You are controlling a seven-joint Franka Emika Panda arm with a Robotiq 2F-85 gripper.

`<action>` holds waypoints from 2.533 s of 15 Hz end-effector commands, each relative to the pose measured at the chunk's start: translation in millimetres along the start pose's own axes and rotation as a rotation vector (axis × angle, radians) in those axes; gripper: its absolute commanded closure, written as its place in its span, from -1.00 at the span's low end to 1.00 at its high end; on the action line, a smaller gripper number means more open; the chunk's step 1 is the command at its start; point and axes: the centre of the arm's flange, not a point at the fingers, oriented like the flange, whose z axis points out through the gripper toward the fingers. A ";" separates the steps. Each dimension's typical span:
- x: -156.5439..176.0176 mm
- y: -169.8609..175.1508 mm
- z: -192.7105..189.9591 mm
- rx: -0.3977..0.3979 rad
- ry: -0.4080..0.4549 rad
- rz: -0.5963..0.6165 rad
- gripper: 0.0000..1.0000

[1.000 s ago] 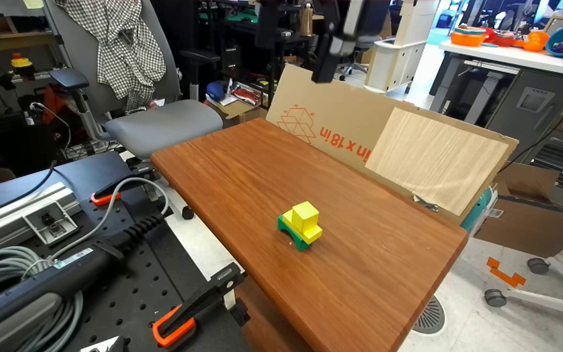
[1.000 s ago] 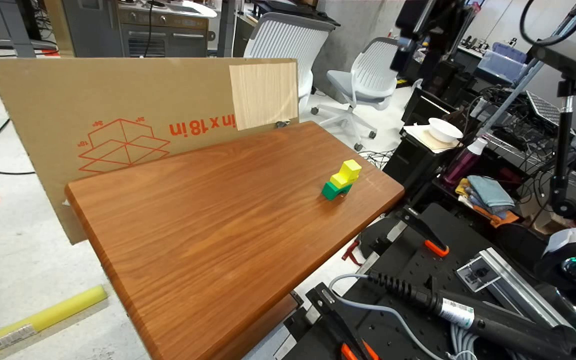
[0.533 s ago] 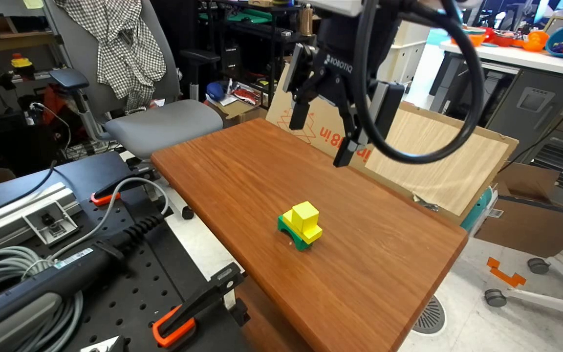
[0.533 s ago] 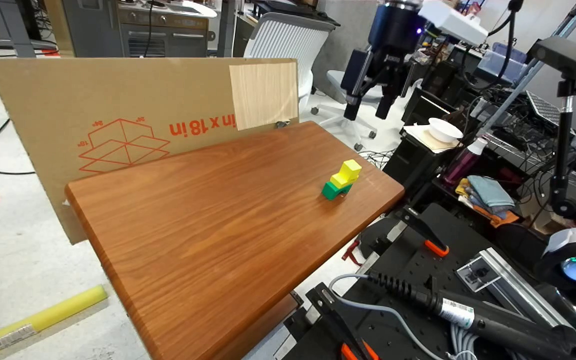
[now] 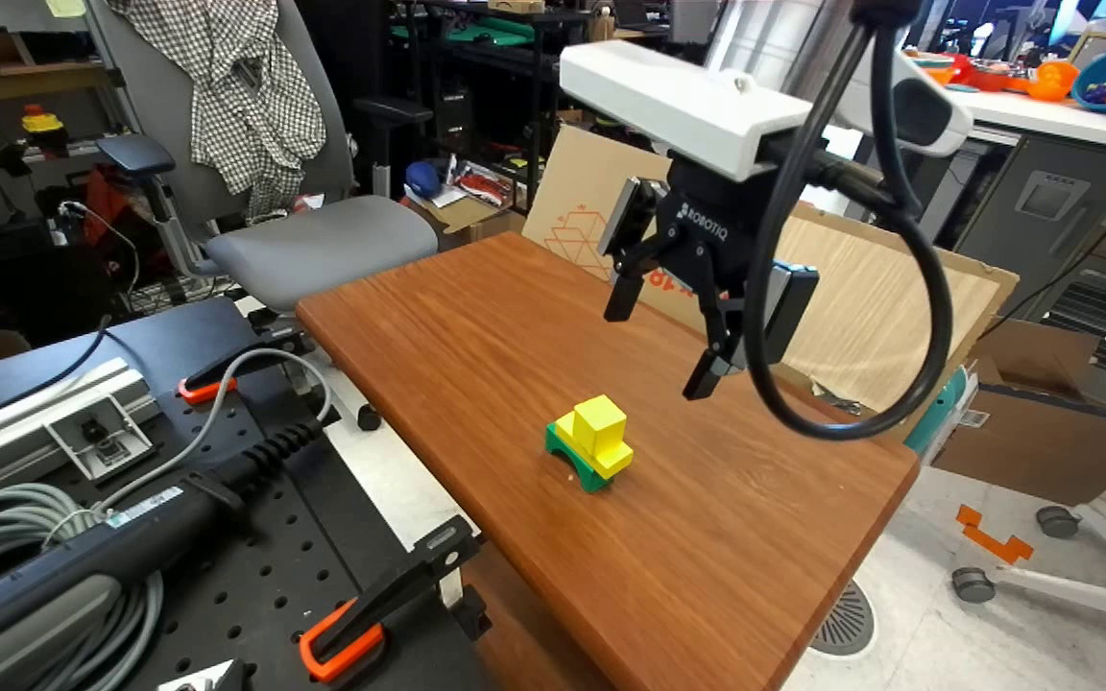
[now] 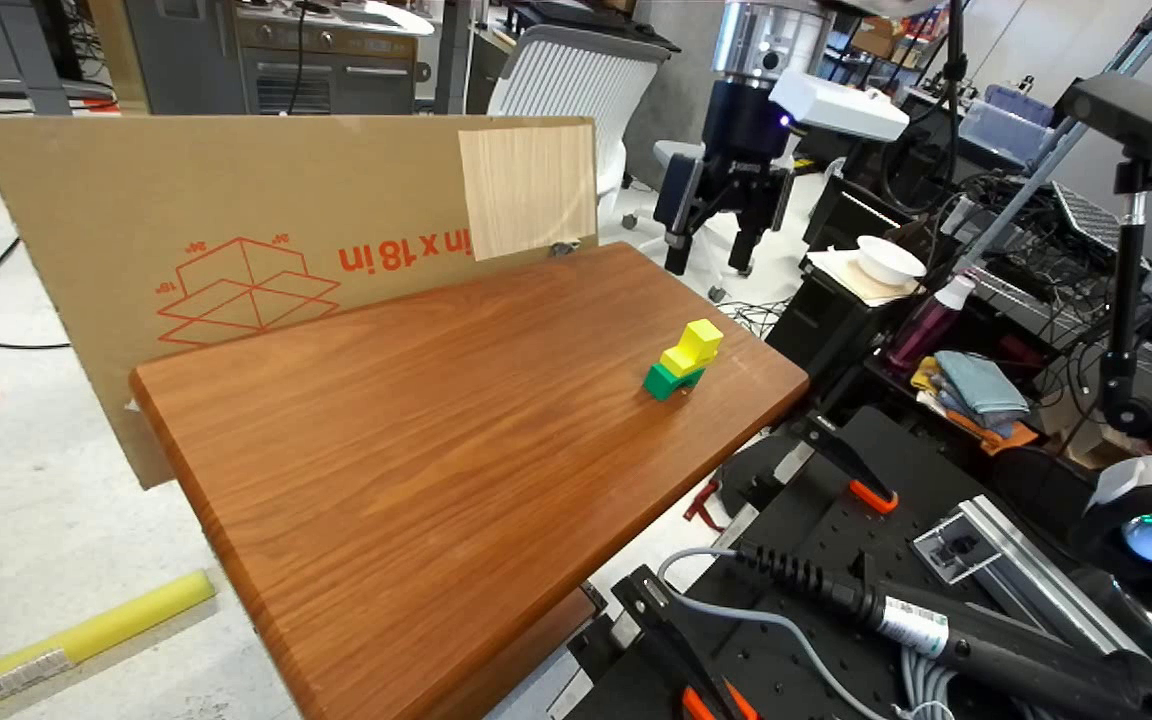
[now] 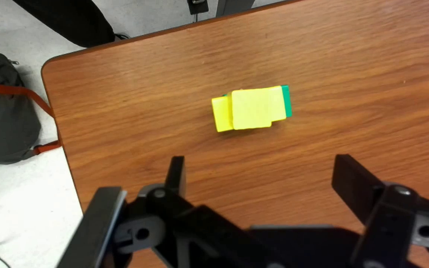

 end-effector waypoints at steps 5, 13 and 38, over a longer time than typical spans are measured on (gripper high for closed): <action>21.5 0.5 42.0 -0.012 -0.077 0.038 -1.00; 19.1 -7.2 56.0 -0.021 -0.096 0.019 -1.00; 3.4 -35.8 73.0 -0.130 -0.100 -0.067 0.81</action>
